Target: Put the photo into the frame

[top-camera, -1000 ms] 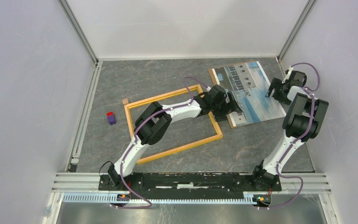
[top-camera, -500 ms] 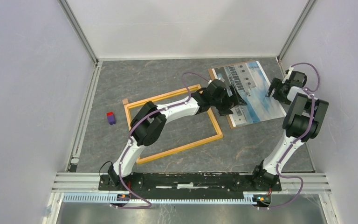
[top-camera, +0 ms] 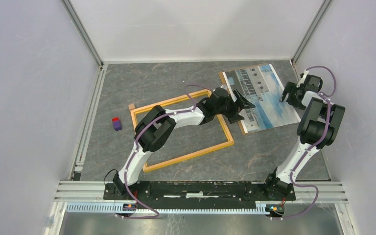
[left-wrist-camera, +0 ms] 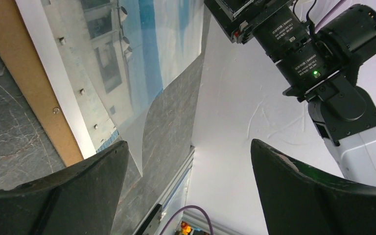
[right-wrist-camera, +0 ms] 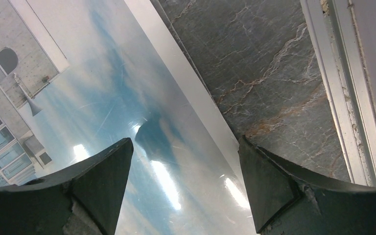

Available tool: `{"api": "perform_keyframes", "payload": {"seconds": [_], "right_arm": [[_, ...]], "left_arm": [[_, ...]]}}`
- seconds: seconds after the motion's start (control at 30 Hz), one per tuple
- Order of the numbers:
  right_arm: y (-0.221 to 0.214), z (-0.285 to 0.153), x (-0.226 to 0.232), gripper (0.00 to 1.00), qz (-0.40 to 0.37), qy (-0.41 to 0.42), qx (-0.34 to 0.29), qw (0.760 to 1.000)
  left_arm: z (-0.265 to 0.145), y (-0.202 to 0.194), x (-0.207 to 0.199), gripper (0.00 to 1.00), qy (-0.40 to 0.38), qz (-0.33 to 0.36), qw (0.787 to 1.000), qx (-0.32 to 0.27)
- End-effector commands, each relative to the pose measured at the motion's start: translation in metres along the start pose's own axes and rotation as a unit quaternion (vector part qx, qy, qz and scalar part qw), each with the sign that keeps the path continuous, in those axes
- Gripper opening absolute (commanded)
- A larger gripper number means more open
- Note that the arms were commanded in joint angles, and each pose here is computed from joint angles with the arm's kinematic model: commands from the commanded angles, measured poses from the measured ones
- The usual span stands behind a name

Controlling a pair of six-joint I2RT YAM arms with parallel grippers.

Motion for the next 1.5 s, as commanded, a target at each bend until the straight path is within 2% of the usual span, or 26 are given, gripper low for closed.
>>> {"api": "perform_keyframes", "payload": {"seconds": [0.0,0.2,0.47,0.67,0.83,0.93,1.0,1.17,1.3,1.47], "right_arm": [[-0.033,0.002,0.004,0.85,0.016,0.018,0.062,0.998],[-0.033,0.002,0.003,0.85,0.016,0.018,0.062,0.998],[-0.035,0.002,0.004,0.85,0.017,0.02,0.062,0.998],[-0.036,0.003,0.004,0.85,0.018,0.021,0.064,0.998],[-0.035,0.003,0.004,0.85,0.018,0.022,0.062,0.998],[-0.035,0.003,0.004,0.85,0.018,0.022,0.063,0.998],[-0.035,0.003,0.004,0.85,0.019,0.024,0.063,0.998],[-0.036,0.003,0.004,0.85,0.019,0.025,0.065,0.997],[-0.036,0.003,0.005,0.85,0.019,0.026,0.064,0.997],[-0.036,0.003,0.005,0.85,0.018,0.026,0.065,0.997]], "left_arm": [[-0.003,0.009,-0.026,0.99,-0.065,-0.04,0.997,-0.032],[-0.001,0.004,-0.004,1.0,-0.022,-0.06,0.997,-0.032],[0.009,0.003,0.009,0.99,-0.033,-0.084,0.995,-0.039],[0.011,0.003,0.019,0.92,-0.031,-0.108,0.992,-0.048],[0.008,-0.004,0.036,0.93,0.034,-0.081,0.995,-0.049],[0.009,-0.005,0.045,0.92,0.039,-0.085,0.994,-0.051],[0.012,-0.006,0.046,0.9,0.035,-0.086,0.994,-0.051],[0.014,0.002,0.03,0.83,-0.036,-0.069,0.994,-0.072],[0.01,0.002,0.029,0.82,-0.032,-0.05,0.995,-0.077],[0.001,0.0,0.016,0.82,-0.064,0.04,0.994,-0.074]]}}
Point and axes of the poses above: each gripper's point midway between its finger pads, its own z axis out along the fingers, its own x axis along the line the jaws close on, y = z × x, the point moved 5 cm from there along -z, back along the fingers, and after that the axes turned 12 degrees about z, right-handed, at the moved point
